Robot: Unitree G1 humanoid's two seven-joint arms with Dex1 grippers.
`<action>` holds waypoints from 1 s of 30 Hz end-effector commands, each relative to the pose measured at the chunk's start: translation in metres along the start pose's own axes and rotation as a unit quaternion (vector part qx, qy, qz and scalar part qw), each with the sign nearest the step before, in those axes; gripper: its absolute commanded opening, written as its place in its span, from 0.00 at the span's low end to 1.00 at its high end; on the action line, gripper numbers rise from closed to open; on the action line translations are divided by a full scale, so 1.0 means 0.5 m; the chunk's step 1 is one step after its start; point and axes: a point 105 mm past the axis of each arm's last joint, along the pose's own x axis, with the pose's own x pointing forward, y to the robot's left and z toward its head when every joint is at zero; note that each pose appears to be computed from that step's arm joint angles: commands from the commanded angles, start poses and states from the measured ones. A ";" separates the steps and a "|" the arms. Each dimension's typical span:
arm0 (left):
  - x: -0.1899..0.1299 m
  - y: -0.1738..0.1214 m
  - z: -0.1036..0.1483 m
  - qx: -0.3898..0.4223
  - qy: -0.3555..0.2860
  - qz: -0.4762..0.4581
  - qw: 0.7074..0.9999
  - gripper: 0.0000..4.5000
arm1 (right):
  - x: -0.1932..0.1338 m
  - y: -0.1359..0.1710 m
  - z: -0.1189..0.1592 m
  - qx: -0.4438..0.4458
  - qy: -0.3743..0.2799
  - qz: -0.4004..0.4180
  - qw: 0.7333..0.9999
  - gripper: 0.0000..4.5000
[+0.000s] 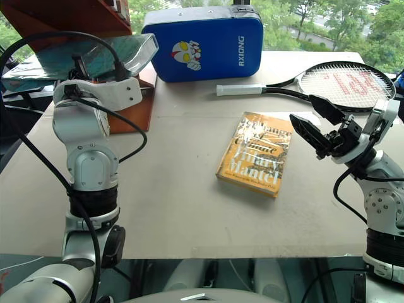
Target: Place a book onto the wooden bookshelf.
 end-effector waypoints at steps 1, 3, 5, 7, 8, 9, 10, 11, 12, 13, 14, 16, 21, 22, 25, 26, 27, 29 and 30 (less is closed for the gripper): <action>0.007 0.021 -0.016 -0.011 0.013 0.006 1.000 0.01 | 0.003 0.011 0.025 -0.026 -0.018 0.007 0.999 1.00; 0.014 0.028 -0.013 -0.015 0.014 0.007 1.000 0.01 | 0.002 0.011 0.025 -0.026 -0.018 0.005 1.000 1.00; 0.018 0.038 -0.012 -0.021 0.017 0.014 1.000 0.22 | 0.000 0.011 0.023 -0.026 -0.017 0.003 1.000 1.00; 0.020 0.041 -0.012 -0.024 0.019 0.012 0.999 0.44 | -0.002 0.011 0.022 -0.026 -0.015 0.001 1.000 1.00; 0.020 0.043 -0.016 -0.025 0.024 0.015 0.999 0.52 | -0.003 0.011 0.022 -0.026 -0.015 0.000 1.000 1.00; 0.020 0.044 -0.023 -0.029 0.030 0.016 0.999 0.69 | -0.005 0.012 0.022 -0.026 -0.015 -0.002 1.000 1.00; 0.021 0.044 -0.029 -0.036 0.037 0.015 0.999 0.73 | -0.007 0.013 0.021 -0.026 -0.014 -0.003 1.000 1.00; 0.020 0.042 -0.032 -0.041 0.039 0.014 0.998 0.85 | -0.008 0.014 0.020 -0.025 -0.013 -0.004 1.000 1.00; 0.019 0.041 -0.033 -0.044 0.039 0.012 0.998 0.94 | -0.010 0.014 0.019 -0.025 -0.012 -0.005 1.000 1.00; 0.017 0.038 -0.032 -0.050 0.038 0.011 0.998 0.99 | -0.010 0.014 0.019 -0.025 -0.012 -0.006 1.000 1.00; 0.015 0.037 -0.032 -0.051 0.037 0.011 0.998 0.99 | -0.010 0.014 0.018 -0.024 -0.011 -0.006 1.000 1.00; 0.011 0.040 -0.038 -0.064 0.042 0.020 0.997 0.99 | -0.010 0.012 0.018 -0.024 -0.011 -0.007 1.000 1.00; -0.002 0.073 -0.043 -0.125 0.040 0.066 0.989 0.99 | -0.008 0.009 0.013 -0.022 -0.008 -0.006 1.000 1.00; -0.007 0.072 -0.036 -0.139 0.031 0.064 0.988 0.99 | -0.007 0.010 0.012 -0.021 -0.007 -0.005 1.000 1.00; -0.027 0.070 -0.021 -0.176 0.002 0.060 0.982 0.99 | -0.005 0.011 0.010 -0.021 -0.005 -0.003 1.000 1.00; -0.034 0.067 -0.017 -0.188 -0.008 0.055 0.981 0.99 | -0.005 0.011 0.011 -0.021 -0.005 -0.003 1.000 1.00; -0.043 0.065 -0.009 -0.192 -0.025 0.053 0.980 0.99 | -0.005 0.010 0.011 -0.021 -0.004 -0.003 1.000 1.00; -0.060 0.048 0.008 -0.193 -0.056 0.043 0.979 0.99 | -0.004 0.007 0.011 -0.021 -0.004 -0.004 1.000 1.00; -0.074 0.038 0.024 -0.195 -0.083 0.040 0.977 0.99 | -0.004 0.006 0.008 -0.022 -0.001 -0.003 1.000 1.00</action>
